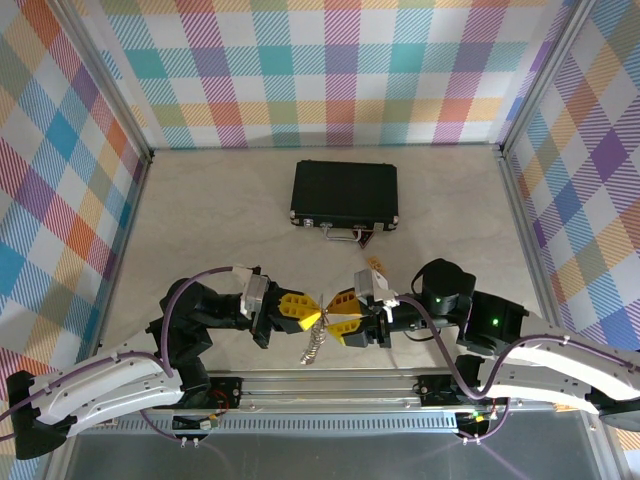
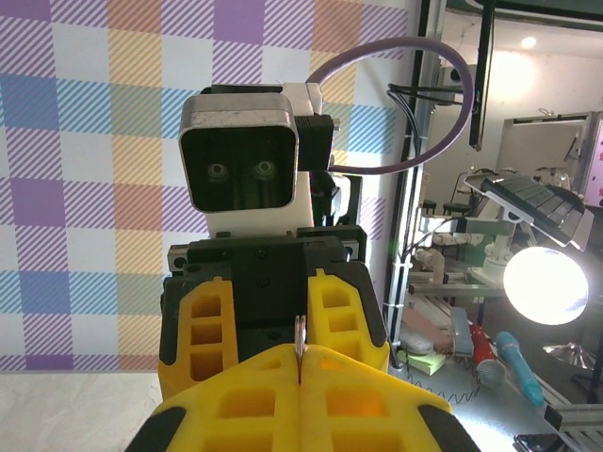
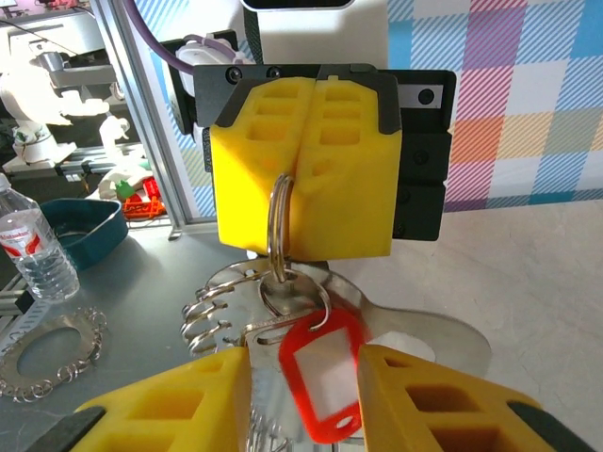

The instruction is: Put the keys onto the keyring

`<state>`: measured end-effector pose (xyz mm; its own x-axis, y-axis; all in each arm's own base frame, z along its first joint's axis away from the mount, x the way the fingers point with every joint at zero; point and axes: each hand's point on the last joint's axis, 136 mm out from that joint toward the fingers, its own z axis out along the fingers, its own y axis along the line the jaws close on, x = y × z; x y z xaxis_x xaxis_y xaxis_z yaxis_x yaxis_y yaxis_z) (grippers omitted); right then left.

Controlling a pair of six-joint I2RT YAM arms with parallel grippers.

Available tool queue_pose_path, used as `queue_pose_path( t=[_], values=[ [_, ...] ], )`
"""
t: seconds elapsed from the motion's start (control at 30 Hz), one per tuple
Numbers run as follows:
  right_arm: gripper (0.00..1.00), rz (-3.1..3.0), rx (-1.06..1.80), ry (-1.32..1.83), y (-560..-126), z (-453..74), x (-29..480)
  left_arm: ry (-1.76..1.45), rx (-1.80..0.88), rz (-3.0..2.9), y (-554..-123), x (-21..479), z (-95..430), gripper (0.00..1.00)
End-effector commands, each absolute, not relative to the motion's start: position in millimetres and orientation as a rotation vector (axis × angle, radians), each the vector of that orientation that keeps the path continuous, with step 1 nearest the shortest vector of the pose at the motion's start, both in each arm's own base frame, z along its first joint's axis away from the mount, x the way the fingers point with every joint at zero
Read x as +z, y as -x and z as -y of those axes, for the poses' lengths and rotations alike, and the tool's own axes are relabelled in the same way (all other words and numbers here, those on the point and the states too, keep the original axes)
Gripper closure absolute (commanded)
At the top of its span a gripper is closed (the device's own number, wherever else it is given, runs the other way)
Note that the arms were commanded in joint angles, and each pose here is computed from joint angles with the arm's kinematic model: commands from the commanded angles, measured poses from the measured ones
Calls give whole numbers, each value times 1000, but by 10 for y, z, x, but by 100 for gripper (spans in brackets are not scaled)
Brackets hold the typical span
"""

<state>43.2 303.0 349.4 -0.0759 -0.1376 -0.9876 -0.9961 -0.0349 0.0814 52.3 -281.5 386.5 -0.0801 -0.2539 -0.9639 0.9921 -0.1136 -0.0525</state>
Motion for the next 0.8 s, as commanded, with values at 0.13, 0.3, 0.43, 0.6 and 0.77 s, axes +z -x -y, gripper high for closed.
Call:
queue_pose_path(
  t=[0.13,0.3,0.43,0.6,0.77],
  values=[
    [65,-1314,1280,1297,-392,-3095,3542,-1025,-1443,-959,-500,3977,2744,100],
    [62,-1317,1290,1304,-389,-3126,3532,-1016,-1438,-962,-508,3982,2729,100],
    [62,-1320,1293,1301,-389,-3130,3520,-1012,-1435,-965,-513,3977,2724,100],
    [60,-1319,1296,1298,-390,-3132,3521,-1009,-1436,-965,-512,3983,2717,100],
    [62,-1323,1286,1280,-421,-3140,3529,-994,-1424,-970,-533,3977,2703,100]
  ],
)
